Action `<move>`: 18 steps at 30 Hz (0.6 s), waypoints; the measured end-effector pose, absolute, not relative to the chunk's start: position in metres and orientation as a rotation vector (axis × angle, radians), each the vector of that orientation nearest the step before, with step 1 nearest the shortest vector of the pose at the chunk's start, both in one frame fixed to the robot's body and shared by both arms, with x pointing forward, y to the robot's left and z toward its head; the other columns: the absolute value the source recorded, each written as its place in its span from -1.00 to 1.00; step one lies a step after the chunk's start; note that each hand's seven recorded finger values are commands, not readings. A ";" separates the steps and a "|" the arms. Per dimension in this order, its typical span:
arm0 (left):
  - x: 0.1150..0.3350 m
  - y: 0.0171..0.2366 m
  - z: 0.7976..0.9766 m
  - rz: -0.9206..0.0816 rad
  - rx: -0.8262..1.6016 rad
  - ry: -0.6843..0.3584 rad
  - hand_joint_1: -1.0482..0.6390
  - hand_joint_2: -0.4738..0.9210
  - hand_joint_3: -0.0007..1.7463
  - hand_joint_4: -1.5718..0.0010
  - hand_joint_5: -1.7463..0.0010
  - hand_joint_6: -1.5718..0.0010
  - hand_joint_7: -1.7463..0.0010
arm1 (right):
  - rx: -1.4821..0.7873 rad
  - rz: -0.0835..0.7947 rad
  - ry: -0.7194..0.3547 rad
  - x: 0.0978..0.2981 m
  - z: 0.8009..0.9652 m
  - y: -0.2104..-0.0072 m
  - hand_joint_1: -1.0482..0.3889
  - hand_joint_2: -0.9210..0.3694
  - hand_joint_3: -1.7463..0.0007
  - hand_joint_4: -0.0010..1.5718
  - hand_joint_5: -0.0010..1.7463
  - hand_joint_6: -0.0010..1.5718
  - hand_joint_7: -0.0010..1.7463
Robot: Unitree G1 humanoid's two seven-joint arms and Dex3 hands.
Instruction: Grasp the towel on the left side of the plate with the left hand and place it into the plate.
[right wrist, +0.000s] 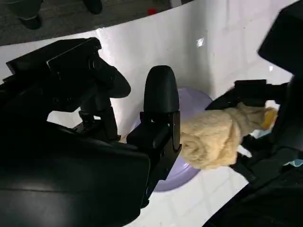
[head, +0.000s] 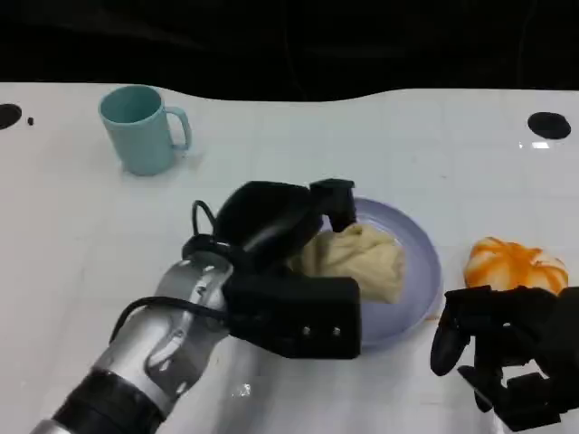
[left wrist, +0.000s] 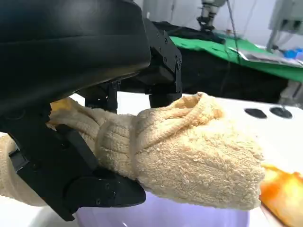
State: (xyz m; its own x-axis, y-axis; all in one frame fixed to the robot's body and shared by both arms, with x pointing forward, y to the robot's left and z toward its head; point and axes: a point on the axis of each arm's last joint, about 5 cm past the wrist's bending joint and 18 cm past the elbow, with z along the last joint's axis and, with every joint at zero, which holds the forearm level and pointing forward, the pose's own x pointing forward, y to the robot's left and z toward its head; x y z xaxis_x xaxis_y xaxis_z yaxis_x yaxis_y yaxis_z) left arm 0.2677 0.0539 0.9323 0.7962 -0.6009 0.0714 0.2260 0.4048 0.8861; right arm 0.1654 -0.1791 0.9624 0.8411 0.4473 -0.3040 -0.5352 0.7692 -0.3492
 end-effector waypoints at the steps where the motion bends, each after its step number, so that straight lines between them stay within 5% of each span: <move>1: 0.268 0.052 0.931 -0.547 1.028 -0.408 0.01 0.40 0.14 -0.14 -1.00 0.12 -0.77 | -0.440 0.537 0.208 0.165 0.962 -0.179 0.51 -0.57 -0.12 -0.13 0.94 -0.16 0.69; 3: 0.267 0.051 0.929 -0.559 1.026 -0.395 0.01 0.45 0.10 -0.08 -1.00 0.06 -0.56 | -0.441 0.537 0.208 0.165 0.962 -0.179 0.50 -0.56 -0.12 -0.13 0.95 -0.16 0.69; 5: 0.267 0.050 0.929 -0.575 1.022 -0.385 0.00 0.67 -0.31 0.17 -0.83 -0.02 0.11 | -0.441 0.537 0.208 0.165 0.962 -0.179 0.50 -0.56 -0.12 -0.13 0.95 -0.16 0.69; 8: 0.267 0.050 0.929 -0.616 1.028 -0.363 -0.07 0.95 -0.77 0.35 -0.58 0.01 0.74 | -0.442 0.538 0.207 0.165 0.963 -0.179 0.50 -0.56 -0.12 -0.14 0.94 -0.16 0.68; 9: 0.267 0.050 0.929 -0.629 1.036 -0.355 -0.09 0.98 -0.82 0.40 -0.48 0.07 0.83 | -0.442 0.538 0.207 0.165 0.963 -0.179 0.50 -0.56 -0.12 -0.14 0.94 -0.16 0.68; 11: 0.267 0.051 0.930 -0.652 1.063 -0.345 -0.22 0.99 -0.89 0.60 0.04 0.31 0.96 | -0.443 0.537 0.207 0.165 0.963 -0.179 0.50 -0.56 -0.12 -0.14 0.94 -0.16 0.68; 13: 0.267 0.052 0.932 -0.661 1.092 -0.338 -0.29 1.00 -0.93 0.72 0.29 0.47 0.99 | -0.444 0.537 0.208 0.165 0.963 -0.179 0.50 -0.56 -0.12 -0.14 0.95 -0.17 0.68; 18: 0.267 0.057 0.942 -0.645 1.134 -0.354 -0.43 1.00 -0.96 0.80 0.34 0.59 1.00 | -0.443 0.538 0.208 0.165 0.963 -0.179 0.50 -0.56 -0.12 -0.14 0.94 -0.16 0.68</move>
State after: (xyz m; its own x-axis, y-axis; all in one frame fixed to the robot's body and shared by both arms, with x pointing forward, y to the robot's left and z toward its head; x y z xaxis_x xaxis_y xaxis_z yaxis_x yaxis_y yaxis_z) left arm 0.2669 0.0570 0.9421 0.7679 -0.6380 -0.0578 0.2938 0.2706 0.9168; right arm 0.1654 -0.1791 0.9626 0.8408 0.4481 -0.3038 -0.5361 0.7676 -0.3514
